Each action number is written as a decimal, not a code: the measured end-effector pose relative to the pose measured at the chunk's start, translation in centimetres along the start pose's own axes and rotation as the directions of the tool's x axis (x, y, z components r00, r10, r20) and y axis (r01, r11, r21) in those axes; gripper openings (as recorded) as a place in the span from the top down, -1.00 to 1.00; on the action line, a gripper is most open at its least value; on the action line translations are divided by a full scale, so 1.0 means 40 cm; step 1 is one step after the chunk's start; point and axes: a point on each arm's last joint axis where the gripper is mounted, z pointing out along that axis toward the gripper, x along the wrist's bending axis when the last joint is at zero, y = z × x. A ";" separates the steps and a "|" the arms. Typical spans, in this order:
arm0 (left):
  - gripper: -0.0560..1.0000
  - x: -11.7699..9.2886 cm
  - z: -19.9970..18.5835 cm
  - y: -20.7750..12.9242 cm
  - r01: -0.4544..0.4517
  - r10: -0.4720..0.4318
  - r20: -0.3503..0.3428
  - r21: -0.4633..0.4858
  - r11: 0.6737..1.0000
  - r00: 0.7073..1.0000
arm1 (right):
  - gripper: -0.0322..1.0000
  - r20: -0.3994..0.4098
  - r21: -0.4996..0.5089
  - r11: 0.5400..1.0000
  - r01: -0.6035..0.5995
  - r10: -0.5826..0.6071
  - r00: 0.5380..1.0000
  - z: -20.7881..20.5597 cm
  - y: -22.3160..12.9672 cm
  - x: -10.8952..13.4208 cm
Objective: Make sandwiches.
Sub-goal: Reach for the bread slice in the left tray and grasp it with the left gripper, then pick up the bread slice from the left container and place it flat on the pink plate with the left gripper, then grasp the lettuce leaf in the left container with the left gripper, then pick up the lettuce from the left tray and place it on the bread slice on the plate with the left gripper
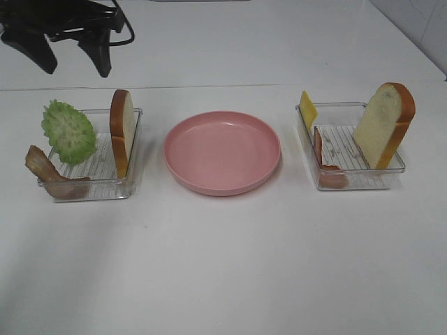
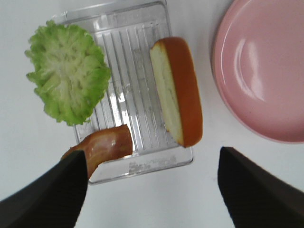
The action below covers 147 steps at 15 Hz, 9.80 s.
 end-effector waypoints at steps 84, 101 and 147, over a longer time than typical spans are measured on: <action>-0.55 -0.151 0.176 0.178 -0.098 0.123 0.209 -0.125 0.987 0.970 | -0.63 -0.005 -0.001 1.000 -0.002 0.002 1.000 0.000 0.000 0.001; -0.48 0.226 0.120 0.149 0.124 -0.125 -0.015 -0.051 0.991 0.992 | -0.63 -0.005 -0.001 1.000 -0.002 0.002 1.000 0.000 0.000 0.001; 0.89 -0.190 0.212 0.165 0.009 0.037 0.637 -0.069 0.998 0.770 | -0.63 -0.005 -0.001 1.000 -0.002 0.002 1.000 0.000 0.000 0.001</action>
